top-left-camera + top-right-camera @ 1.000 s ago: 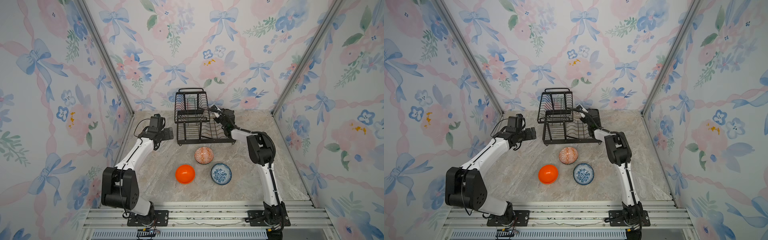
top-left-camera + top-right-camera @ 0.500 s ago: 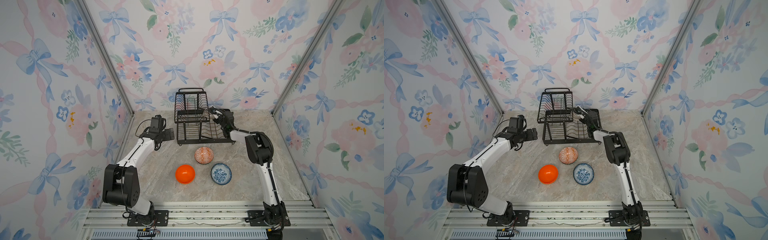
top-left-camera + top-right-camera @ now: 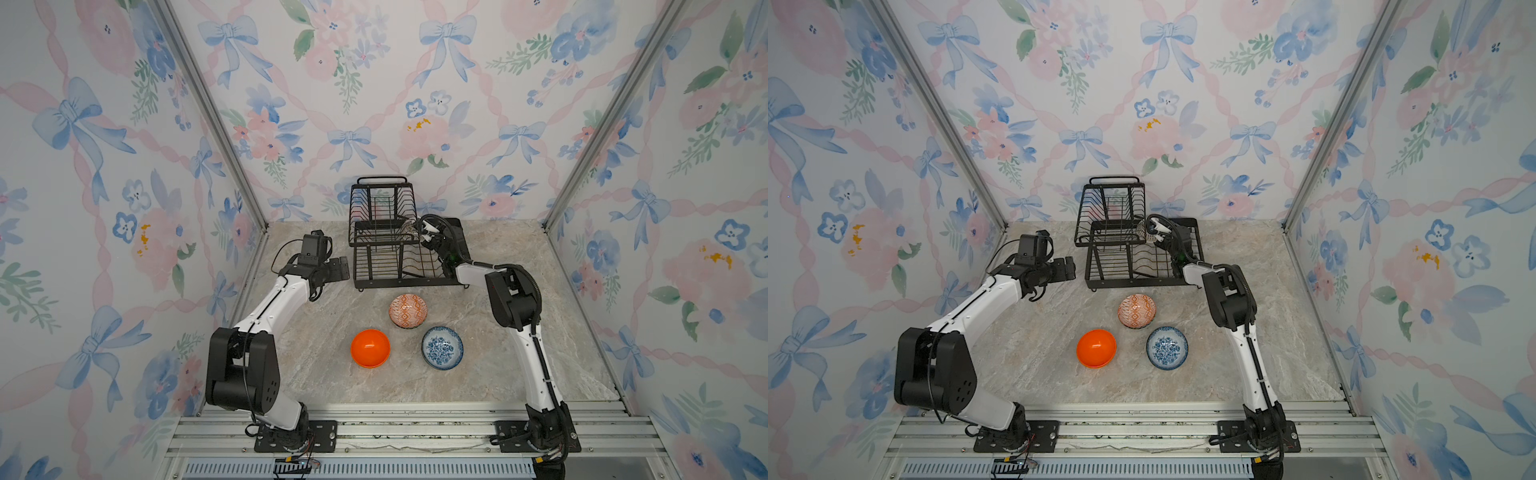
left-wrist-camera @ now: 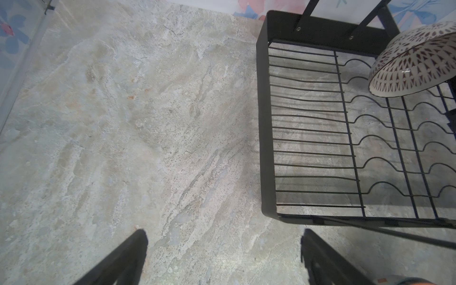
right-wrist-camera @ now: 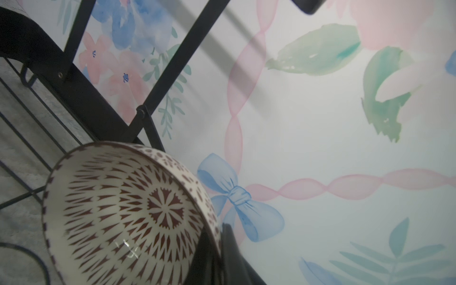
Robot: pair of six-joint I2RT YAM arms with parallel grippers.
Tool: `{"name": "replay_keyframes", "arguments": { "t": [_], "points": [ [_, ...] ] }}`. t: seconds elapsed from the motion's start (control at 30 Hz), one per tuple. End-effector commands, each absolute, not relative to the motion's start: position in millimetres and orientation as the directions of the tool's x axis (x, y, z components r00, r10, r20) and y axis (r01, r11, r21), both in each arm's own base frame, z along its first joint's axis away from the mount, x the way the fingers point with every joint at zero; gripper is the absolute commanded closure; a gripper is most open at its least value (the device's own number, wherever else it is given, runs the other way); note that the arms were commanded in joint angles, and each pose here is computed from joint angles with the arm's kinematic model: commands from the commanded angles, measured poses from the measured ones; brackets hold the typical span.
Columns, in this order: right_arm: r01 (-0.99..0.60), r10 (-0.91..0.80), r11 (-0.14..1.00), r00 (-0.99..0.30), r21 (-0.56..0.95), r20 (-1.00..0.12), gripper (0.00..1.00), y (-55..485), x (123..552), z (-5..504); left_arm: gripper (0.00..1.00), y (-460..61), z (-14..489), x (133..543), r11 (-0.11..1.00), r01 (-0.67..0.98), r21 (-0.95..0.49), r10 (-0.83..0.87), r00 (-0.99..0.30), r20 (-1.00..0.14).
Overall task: Load bowls into a dish rack
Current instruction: Place the bowl in the dish rack.
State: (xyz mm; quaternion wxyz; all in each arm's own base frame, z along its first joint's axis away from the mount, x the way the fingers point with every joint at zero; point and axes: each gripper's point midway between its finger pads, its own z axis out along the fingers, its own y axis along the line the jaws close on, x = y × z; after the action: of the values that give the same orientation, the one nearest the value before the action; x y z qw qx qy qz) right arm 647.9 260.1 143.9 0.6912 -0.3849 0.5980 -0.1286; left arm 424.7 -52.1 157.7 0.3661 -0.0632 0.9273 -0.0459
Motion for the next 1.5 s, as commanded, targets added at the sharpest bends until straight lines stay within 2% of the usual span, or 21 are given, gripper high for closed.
{"name": "replay_keyframes", "arguments": {
  "t": [0.0, 0.3, 0.53, 0.83, 1.47],
  "points": [
    [-0.263, -0.61, 0.664, 0.351, -0.7, -0.71, 1.0, 285.7, 638.2, 159.7, 0.02, -51.5, 149.1, 425.8, 0.987, -0.082, -0.136, -0.152, -0.732, -0.664],
    [-0.27, -0.575, 0.686, 0.369, -0.676, -0.731, 1.0, 297.4, 637.4, 164.3, 0.02, -53.0, 147.0, 426.8, 0.988, -0.079, -0.135, -0.149, -0.736, -0.661],
    [-0.299, -0.575, 0.674, 0.361, -0.675, -0.734, 1.0, 309.1, 628.1, 148.6, 0.02, -55.6, 145.4, 429.0, 0.988, -0.072, -0.136, -0.144, -0.739, -0.659],
    [-0.235, -0.622, 0.67, 0.34, -0.704, -0.705, 1.0, 303.7, 625.1, 143.6, 0.02, -56.7, 144.0, 430.2, 0.989, -0.065, -0.133, -0.137, -0.741, -0.658],
    [-0.239, -0.6, 0.697, 0.322, -0.676, -0.732, 1.0, 294.8, 614.3, 139.8, 0.02, -54.3, 137.7, 425.8, 0.99, -0.071, -0.121, -0.133, -0.747, -0.651]
  ]
}}
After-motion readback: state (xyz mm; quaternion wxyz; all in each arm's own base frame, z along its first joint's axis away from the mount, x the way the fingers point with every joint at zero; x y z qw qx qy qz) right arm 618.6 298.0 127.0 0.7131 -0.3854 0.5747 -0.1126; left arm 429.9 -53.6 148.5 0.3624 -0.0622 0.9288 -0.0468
